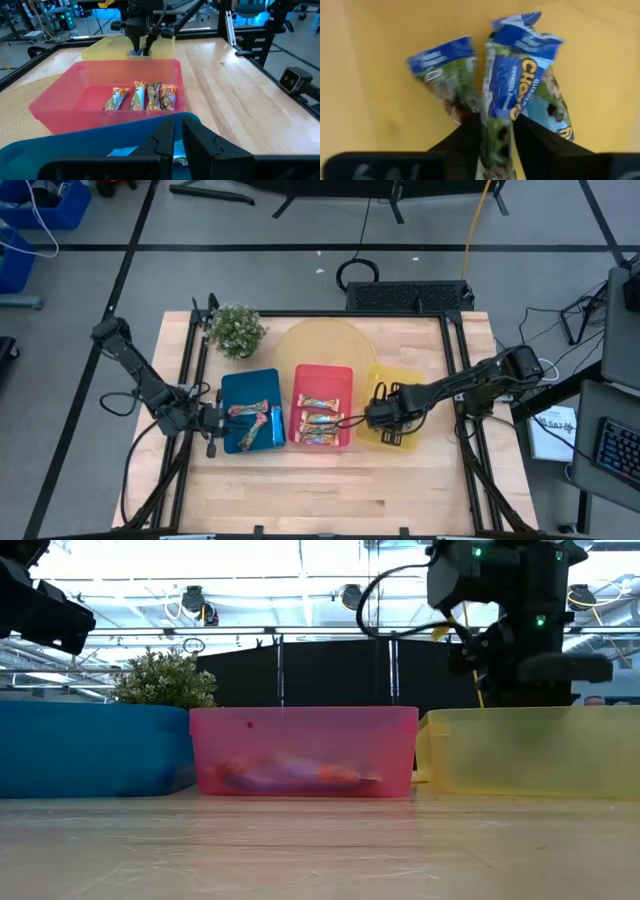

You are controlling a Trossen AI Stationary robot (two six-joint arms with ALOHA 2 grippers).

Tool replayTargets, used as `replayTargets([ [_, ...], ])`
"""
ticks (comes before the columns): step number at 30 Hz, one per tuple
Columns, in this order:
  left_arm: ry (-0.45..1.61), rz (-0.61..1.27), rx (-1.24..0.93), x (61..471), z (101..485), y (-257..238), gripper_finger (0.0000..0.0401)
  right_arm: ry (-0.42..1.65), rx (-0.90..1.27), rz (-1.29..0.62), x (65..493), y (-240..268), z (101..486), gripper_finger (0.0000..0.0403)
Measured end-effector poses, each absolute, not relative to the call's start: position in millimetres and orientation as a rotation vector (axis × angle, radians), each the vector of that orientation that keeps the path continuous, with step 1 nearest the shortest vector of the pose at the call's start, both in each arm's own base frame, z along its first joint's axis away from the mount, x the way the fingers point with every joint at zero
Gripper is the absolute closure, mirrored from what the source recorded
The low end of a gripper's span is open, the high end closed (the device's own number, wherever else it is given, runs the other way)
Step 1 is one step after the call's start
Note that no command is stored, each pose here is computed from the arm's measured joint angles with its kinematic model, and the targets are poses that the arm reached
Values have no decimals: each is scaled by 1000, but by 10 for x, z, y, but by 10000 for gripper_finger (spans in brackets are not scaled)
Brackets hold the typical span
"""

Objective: Pick and place Granola Bars by type
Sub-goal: Put the blue granola bar into the yellow bin, then return to Home Position

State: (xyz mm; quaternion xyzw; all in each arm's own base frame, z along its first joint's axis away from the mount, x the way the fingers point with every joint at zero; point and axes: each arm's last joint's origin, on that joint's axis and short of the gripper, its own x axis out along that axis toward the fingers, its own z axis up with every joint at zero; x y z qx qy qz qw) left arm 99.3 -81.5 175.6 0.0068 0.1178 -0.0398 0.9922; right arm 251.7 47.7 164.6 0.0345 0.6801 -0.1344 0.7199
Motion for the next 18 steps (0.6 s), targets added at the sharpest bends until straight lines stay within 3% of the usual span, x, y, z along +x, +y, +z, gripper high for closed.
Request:
replayTargets([
  [9, 240, -57, 52, 991, 1746, -804, 357, 1402, 107, -273, 2501, 474, 1823, 225],
  [18, 219, 95, 103, 1010, 1748, -740, 360, 1306, 91, -217, 2428, 490, 2038, 235],
])
